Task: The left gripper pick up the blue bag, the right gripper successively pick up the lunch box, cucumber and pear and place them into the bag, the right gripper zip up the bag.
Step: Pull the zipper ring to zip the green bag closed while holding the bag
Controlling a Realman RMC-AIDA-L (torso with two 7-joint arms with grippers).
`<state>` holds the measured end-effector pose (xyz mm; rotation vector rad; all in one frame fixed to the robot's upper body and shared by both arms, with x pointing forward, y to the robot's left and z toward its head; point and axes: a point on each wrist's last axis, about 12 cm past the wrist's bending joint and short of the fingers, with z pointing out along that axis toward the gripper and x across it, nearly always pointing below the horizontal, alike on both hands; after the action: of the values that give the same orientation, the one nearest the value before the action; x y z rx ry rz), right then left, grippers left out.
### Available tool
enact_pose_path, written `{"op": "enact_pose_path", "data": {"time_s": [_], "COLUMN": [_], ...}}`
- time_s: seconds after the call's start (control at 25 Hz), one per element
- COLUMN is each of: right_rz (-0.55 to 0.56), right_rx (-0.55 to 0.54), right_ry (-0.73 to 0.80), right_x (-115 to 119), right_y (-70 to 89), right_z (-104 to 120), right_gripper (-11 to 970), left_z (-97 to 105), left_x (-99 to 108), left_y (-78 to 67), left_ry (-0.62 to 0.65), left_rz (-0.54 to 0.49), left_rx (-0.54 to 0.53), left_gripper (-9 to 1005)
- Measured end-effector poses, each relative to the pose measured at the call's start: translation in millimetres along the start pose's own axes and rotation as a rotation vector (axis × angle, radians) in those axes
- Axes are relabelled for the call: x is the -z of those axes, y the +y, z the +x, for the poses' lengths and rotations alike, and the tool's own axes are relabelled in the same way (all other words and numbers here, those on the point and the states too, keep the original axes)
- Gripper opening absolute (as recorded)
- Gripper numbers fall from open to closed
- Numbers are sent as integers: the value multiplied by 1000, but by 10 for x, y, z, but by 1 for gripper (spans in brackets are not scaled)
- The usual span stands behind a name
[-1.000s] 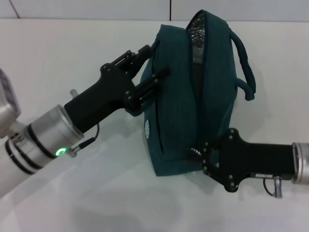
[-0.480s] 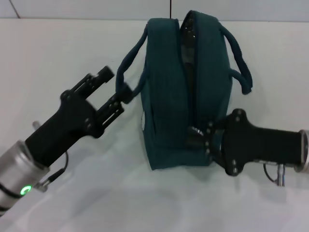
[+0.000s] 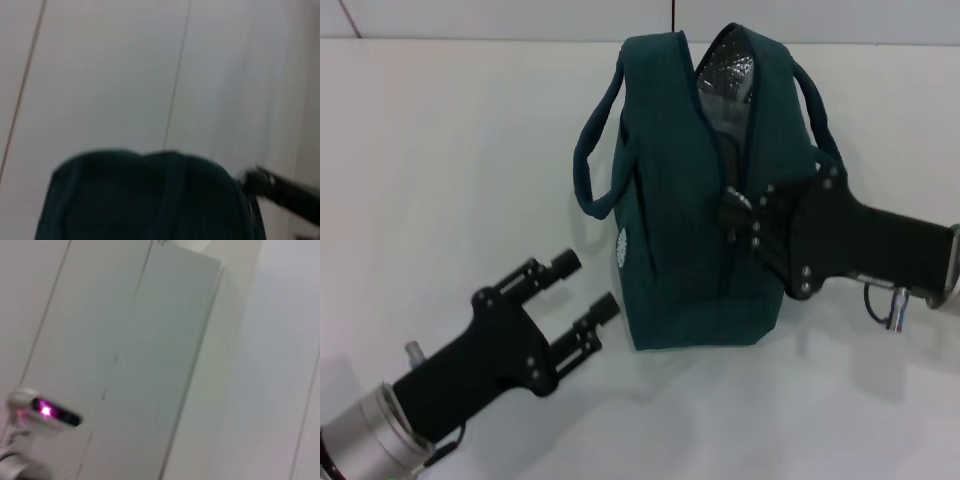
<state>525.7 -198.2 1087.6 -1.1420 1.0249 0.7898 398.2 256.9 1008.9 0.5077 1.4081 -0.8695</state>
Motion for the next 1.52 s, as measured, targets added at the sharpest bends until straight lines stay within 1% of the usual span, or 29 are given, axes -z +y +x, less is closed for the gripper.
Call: {"op": "enact_pose_path", "data": {"time_s": [0.16,0.28,0.36,0.4,0.44,0.56,0.76,0.88,1.0,1.2,1.4,1.52], "right_rz": [41,44,44,46,49,67,148,180,177,178,130,121], "right_rx": [5,10,20,30,41,58,59,72,84,91,121,125], "right_ry": [-22,-29,-31,-32,-34,-48,-98,-109,-109,-113,-115,-123], "right_x": [-31,-58,-70,-72,-73,-77,-65,-51,-59,-88,-171,-213], "right_y": [-80,-114,-128,-131,-135,-154,-244,-268,-254,-234,-114,-57], "right_z": [-34,-49,-54,-56,-58,-76,-136,-143,-140,-136,-112,-105], "right_gripper": [19,19,19,19,19,19,19,19,19,19,19,19], "left_z": [67,83,89,89,111,114,78,54,20,-84,-104,-125], "left_x": [13,-47,-114,-114,-215,-306,-410,-453,-503,-623,-672,-668], "left_y": [-40,-47,-32,-32,7,42,78,103,128,169,199,237], "left_ry": [44,65,77,77,106,123,117,108,92,42,39,23], "left_rz": [6,44,60,60,67,78,103,107,111,136,133,108], "left_rx": [9,15,22,22,30,28,32,40,59,140,148,144], "left_gripper": [632,632,632,632,632,632,633,633,633,632,632,631]}}
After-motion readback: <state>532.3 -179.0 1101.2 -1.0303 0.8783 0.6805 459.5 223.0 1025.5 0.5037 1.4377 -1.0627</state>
